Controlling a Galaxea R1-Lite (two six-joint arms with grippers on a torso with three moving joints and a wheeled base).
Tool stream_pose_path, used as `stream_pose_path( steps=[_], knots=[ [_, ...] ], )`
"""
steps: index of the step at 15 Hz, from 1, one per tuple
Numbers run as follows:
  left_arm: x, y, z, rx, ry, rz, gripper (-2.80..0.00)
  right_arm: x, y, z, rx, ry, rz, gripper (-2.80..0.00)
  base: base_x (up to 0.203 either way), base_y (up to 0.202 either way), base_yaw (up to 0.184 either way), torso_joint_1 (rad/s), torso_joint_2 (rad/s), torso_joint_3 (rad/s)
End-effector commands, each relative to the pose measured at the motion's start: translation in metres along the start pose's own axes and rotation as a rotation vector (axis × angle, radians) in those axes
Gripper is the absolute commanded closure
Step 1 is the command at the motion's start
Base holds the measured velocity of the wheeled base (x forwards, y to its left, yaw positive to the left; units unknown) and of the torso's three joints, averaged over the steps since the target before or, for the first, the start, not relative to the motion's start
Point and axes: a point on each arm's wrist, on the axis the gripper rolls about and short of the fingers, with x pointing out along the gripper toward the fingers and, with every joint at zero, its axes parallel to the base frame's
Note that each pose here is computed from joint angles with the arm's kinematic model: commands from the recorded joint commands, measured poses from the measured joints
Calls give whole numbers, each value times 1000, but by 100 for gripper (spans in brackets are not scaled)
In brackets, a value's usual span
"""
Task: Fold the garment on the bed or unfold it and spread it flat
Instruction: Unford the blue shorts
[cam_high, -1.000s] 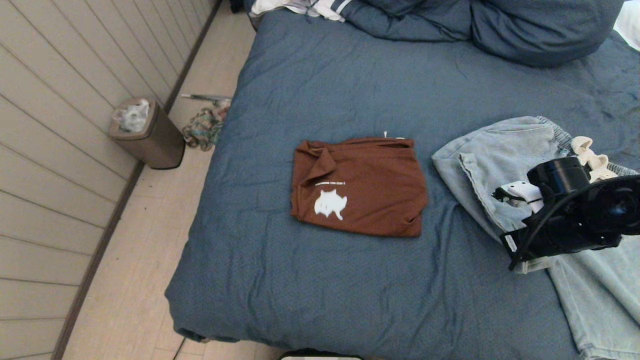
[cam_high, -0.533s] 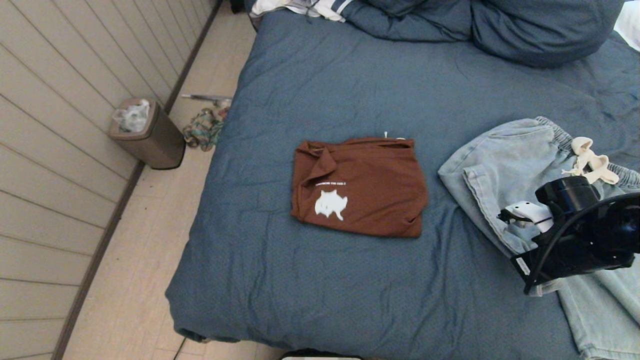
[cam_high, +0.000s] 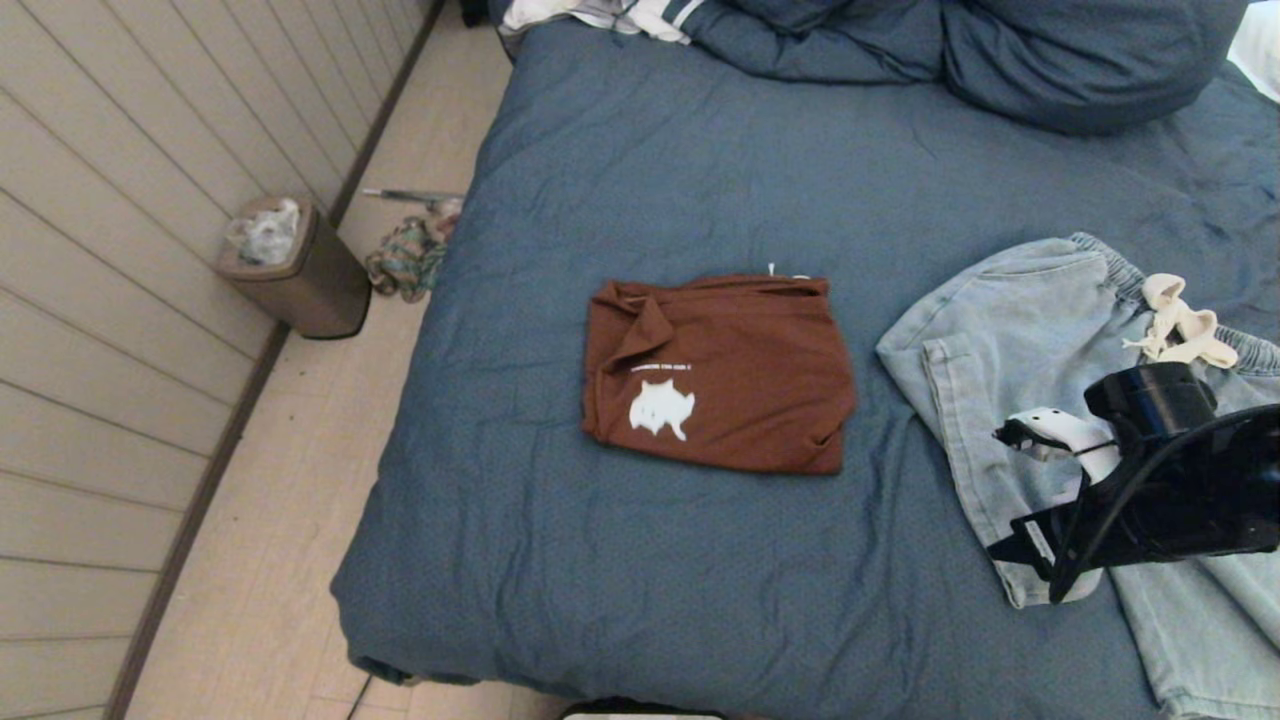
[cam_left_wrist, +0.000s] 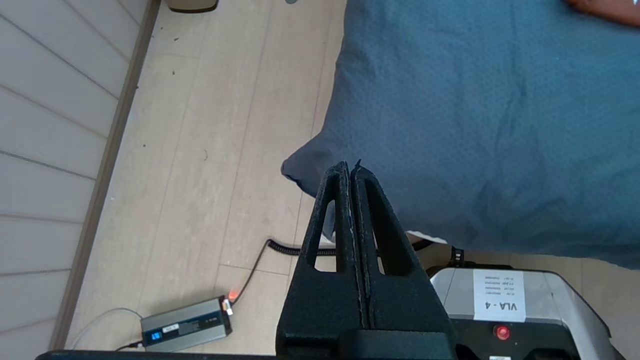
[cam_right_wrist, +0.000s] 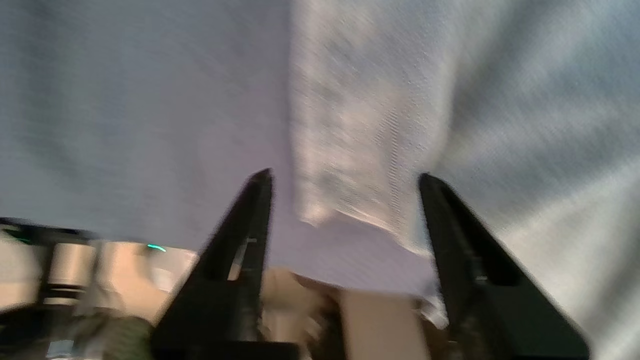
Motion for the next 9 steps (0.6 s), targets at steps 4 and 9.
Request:
stream_pose_path(
  steps=[4, 9],
  knots=[
    [0, 0, 0, 0, 2, 2, 0, -21, -13, 49, 137, -201, 25, -280, 0, 0, 0, 0, 0, 0],
    [0, 0, 0, 0, 2, 3, 0, 3, -3, 101, 136, -260, -6, -280, 0, 0, 0, 0, 0, 0]
  ],
)
